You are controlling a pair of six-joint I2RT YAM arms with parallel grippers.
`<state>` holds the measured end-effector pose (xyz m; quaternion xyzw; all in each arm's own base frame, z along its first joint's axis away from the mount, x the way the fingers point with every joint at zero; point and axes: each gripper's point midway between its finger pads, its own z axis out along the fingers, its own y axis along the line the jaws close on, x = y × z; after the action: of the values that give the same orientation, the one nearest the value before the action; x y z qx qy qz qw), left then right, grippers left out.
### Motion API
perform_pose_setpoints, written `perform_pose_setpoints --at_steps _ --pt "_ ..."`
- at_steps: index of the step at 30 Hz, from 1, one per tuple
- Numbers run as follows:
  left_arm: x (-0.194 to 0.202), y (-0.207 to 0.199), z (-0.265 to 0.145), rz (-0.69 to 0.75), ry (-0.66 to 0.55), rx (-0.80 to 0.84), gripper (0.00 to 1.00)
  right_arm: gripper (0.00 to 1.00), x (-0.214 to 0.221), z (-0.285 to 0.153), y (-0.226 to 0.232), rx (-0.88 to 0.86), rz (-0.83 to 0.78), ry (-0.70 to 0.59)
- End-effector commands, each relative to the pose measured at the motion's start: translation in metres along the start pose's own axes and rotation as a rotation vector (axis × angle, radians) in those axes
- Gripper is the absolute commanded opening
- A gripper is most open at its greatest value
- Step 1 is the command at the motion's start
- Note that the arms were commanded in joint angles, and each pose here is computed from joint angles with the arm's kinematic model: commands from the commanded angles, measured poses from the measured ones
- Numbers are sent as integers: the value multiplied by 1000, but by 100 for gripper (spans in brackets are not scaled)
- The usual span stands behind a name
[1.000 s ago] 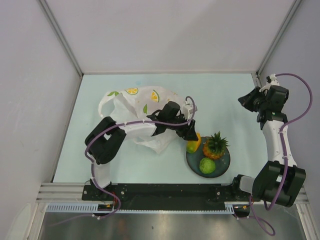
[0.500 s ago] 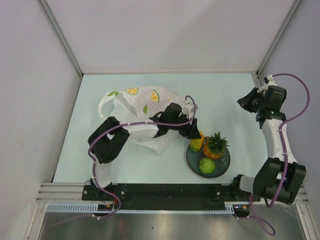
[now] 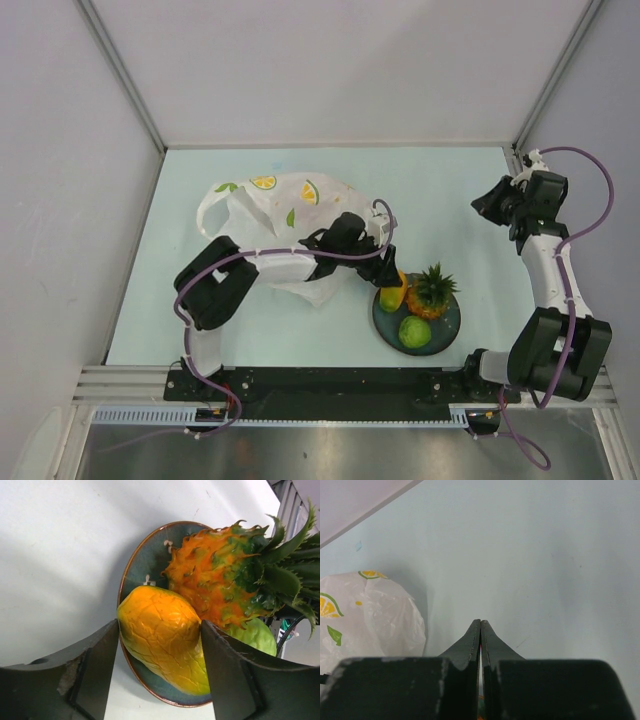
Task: Take the fake fruits out of the plastic bag
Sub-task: Place the fake fruit on the plate, then adjust the plastic bag at the center of the board.
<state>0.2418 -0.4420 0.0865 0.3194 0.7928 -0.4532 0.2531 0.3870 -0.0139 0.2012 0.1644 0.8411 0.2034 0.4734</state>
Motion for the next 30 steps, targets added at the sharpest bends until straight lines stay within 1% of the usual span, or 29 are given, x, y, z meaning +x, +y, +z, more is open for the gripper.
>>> perform_pose_setpoints --at_steps 1,2,3,4,5,6,9,10,11,12,13,14,15,16,18,19,21,22,23,24,25,26,27,28,29,30 --pt "-27 -11 -16 64 -45 -4 72 4 -7 5 7 -28 -40 -25" --pt "-35 -13 -20 75 -55 10 78 4 -6 7 8 -31 -41 -20" --pt "-37 -15 -22 78 -49 14 79 4 -6 8 9 -35 -43 -19" --pt "-43 -12 -26 86 -55 12 90 4 -7 9 10 -37 -44 -19" --pt "-47 -11 -29 87 -52 7 99 4 -5 11 12 -42 -48 -15" --pt "-51 -12 -32 94 -53 12 100 4 -6 12 13 -47 -49 -14" --pt "-81 -7 -55 109 -92 -2 100 4 -9 15 23 -83 -83 -9" --pt "-92 -10 -71 104 -105 -11 100 4 -9 16 29 -106 -106 -4" --pt "-112 0 -93 98 -146 -42 100 4 -15 14 41 -137 -144 -12" --pt "-124 2 -108 106 -174 -57 100 5 -8 16 60 -187 -239 6" --pt "-135 6 -125 145 -201 -85 100 6 -7 16 72 -212 -292 7" --pt "-152 10 -162 163 -250 -136 99 6 -9 15 91 -244 -360 1" --pt "-158 15 -179 180 -268 -172 99 7 6 13 124 -325 -464 17" --pt "-167 34 -209 198 -310 -261 99 7 13 9 149 -384 -517 18" --pt "-166 41 -254 187 -352 -342 97 9 21 0 192 -497 -654 0" --pt "-166 63 -284 147 -391 -423 95 10 50 -10 233 -615 -727 26" --pt "-153 76 -319 93 -439 -515 95 12 71 -22 272 -727 -833 19" --pt "-148 93 -342 38 -475 -581 95 12 99 -27 295 -808 -914 42" --pt "-138 102 -352 5 -484 -621 95 13 114 -32 308 -857 -955 54" --pt "-135 102 -364 -7 -509 -650 95 15 120 -37 323 -903 -984 51" --pt "-132 108 -380 -37 -541 -690 95 17 152 -37 335 -968 -1038 112" --pt "-126 114 -387 -62 -556 -721 95 20 165 -41 343 -1022 -1053 142" --pt "-126 110 -397 -66 -589 -737 95 27 179 -43 349 -1066 -1063 182" --pt "-125 113 -408 -90 -617 -759 96 31 185 -54 361 -1124 -1073 210" --pt "-122 117 -416 -104 -636 -796 97 35 213 -60 368 -1207 -1090 283" --pt "-120 120 -427 -122 -660 -836 100 40 219 -64 375 -1236 -1105 298"
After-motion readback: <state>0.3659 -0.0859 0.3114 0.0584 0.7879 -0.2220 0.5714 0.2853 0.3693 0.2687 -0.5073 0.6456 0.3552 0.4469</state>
